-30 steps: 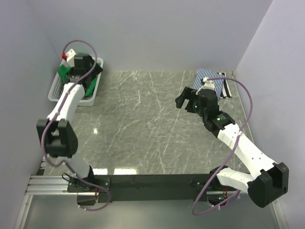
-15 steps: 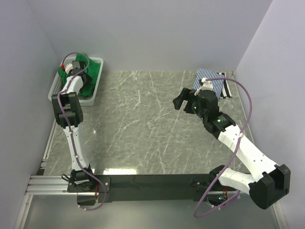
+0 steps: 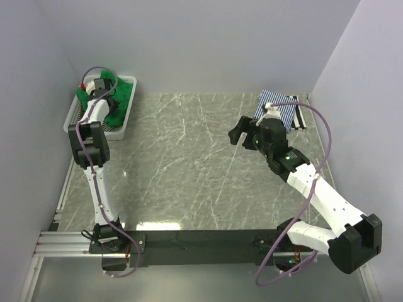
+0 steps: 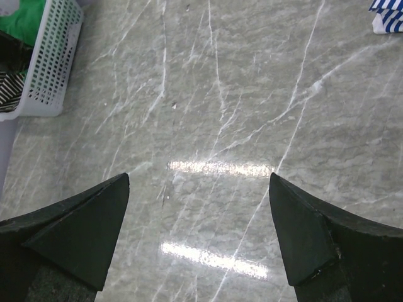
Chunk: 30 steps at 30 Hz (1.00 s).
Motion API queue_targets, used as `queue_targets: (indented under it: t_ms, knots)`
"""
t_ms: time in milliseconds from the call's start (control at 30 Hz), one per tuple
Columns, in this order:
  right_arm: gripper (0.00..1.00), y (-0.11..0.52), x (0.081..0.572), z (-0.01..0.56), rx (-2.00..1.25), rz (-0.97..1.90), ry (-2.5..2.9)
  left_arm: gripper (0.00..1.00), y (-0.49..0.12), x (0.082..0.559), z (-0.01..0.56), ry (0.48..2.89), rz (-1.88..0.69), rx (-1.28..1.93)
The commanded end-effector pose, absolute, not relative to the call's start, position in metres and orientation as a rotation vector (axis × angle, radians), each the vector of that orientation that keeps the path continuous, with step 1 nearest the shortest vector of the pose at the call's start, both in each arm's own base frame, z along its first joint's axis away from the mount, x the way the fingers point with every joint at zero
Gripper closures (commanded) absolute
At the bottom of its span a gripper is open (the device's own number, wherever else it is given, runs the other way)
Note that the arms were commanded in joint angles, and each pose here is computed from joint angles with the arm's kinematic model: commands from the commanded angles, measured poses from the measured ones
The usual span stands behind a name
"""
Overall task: Fold and stack the tank tops
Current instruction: Grab the tank top from the pile
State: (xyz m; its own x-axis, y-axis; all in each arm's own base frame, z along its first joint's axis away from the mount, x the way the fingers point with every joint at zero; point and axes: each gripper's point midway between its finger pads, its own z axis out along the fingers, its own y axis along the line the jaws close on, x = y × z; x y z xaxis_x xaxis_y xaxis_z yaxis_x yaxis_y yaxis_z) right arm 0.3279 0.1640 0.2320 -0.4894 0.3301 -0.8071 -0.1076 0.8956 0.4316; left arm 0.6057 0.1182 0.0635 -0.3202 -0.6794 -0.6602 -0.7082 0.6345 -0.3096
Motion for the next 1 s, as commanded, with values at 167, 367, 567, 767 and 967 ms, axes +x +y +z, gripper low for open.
queue_targets:
  t_ms: [167,367,567,767,967]
  knots:
    - [0.03,0.164,0.335,0.248,0.171,0.522,1.966,1.00,0.118,0.628,0.116,1.952,-0.041,-1.013]
    - [0.03,0.165,0.334,0.251,0.165,0.535,1.957,1.00,0.115,0.634,0.179,1.854,-0.082,-0.929]
    - [0.03,0.166,0.334,0.248,0.163,0.537,1.961,1.00,0.117,0.629,0.239,1.757,-0.087,-0.869]
    - [0.03,0.165,0.335,0.249,0.158,0.533,1.958,1.00,0.114,0.622,0.296,1.660,-0.121,-0.813]
    - [0.03,0.165,0.334,0.252,0.151,0.535,1.947,1.00,0.094,0.612,0.359,1.580,-0.163,-0.710]
